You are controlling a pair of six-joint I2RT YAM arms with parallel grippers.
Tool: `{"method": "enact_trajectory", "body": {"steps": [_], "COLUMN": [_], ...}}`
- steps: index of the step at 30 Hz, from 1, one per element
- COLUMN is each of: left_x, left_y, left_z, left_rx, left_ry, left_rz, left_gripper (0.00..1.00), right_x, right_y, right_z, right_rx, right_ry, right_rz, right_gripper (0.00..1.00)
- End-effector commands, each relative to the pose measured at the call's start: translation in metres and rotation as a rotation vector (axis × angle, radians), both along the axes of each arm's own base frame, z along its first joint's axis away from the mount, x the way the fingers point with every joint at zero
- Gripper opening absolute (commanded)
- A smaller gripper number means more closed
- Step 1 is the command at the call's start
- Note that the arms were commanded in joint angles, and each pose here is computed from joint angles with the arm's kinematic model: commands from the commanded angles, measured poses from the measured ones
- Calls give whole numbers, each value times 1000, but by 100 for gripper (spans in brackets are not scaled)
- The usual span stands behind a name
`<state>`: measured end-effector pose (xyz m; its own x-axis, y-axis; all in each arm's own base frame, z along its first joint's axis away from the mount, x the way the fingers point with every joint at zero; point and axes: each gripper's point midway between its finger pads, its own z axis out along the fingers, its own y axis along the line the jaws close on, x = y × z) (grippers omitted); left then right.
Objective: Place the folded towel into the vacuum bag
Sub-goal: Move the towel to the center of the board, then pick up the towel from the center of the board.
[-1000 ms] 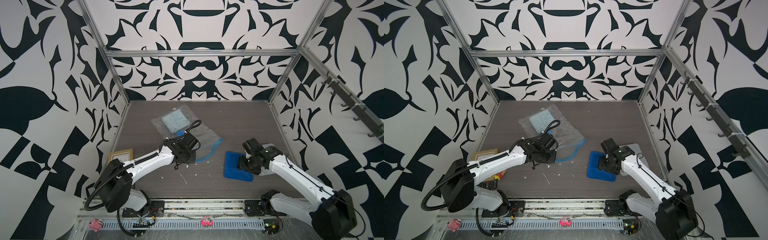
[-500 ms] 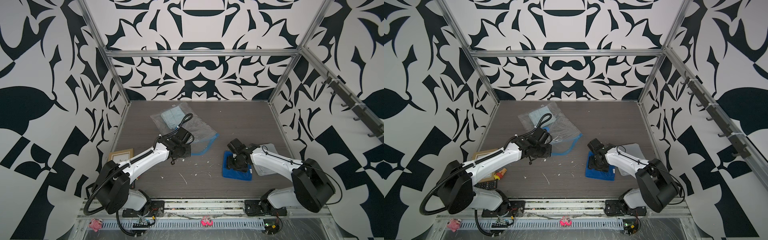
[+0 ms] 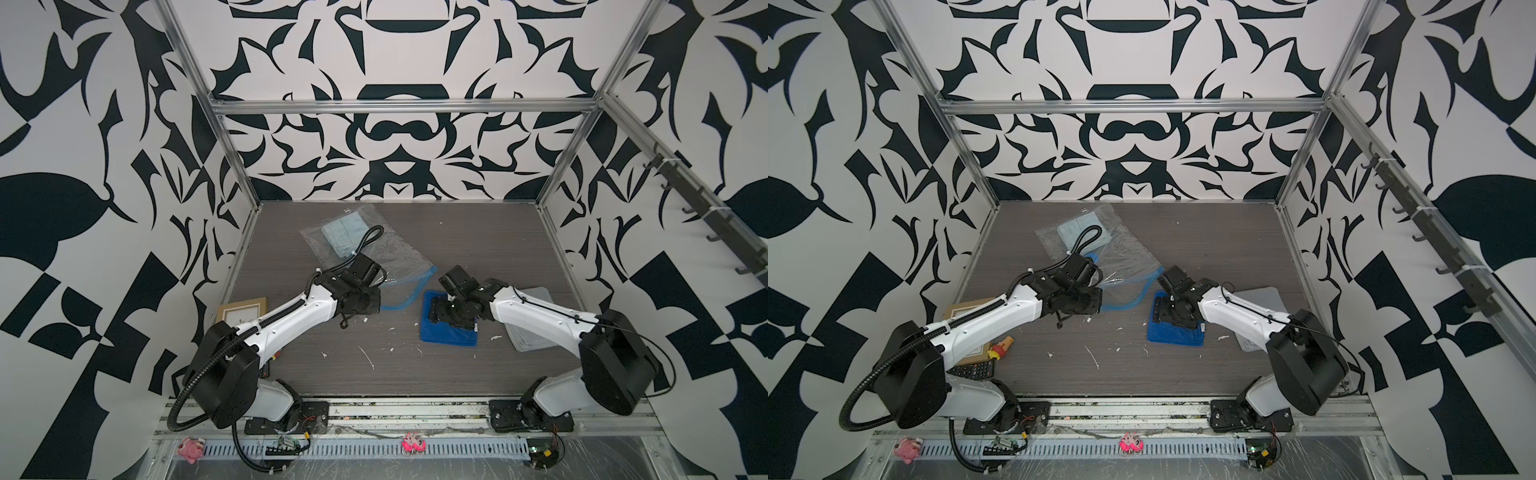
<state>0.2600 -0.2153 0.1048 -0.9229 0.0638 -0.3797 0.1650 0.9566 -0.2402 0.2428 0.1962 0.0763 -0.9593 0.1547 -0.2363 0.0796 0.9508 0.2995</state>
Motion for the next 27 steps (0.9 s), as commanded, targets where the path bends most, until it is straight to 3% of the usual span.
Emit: {"method": "enact_trajectory", "body": {"steps": [1,9,15,27], "left_x": [0,-1,-2,-3], "left_y": [-2,-5,-8,-10], "left_z": [4,7,7,3], "left_rx": [-10,-19,-33,-36], "left_ry": [0,1,15,32], "left_rz": [-15,-44,-43,-36], "left_gripper": [0,0,0,0], "right_x": [0,-1,6,-1], "right_y": [-33,-72,-62,-65], "right_z": [34,27,2,-47], "right_rx": [-53,-8,73,24], "right_ry": [-75,-66,-11,119], "right_rz": [-26,-7,14,28], "right_gripper": [90,96,97,94]}}
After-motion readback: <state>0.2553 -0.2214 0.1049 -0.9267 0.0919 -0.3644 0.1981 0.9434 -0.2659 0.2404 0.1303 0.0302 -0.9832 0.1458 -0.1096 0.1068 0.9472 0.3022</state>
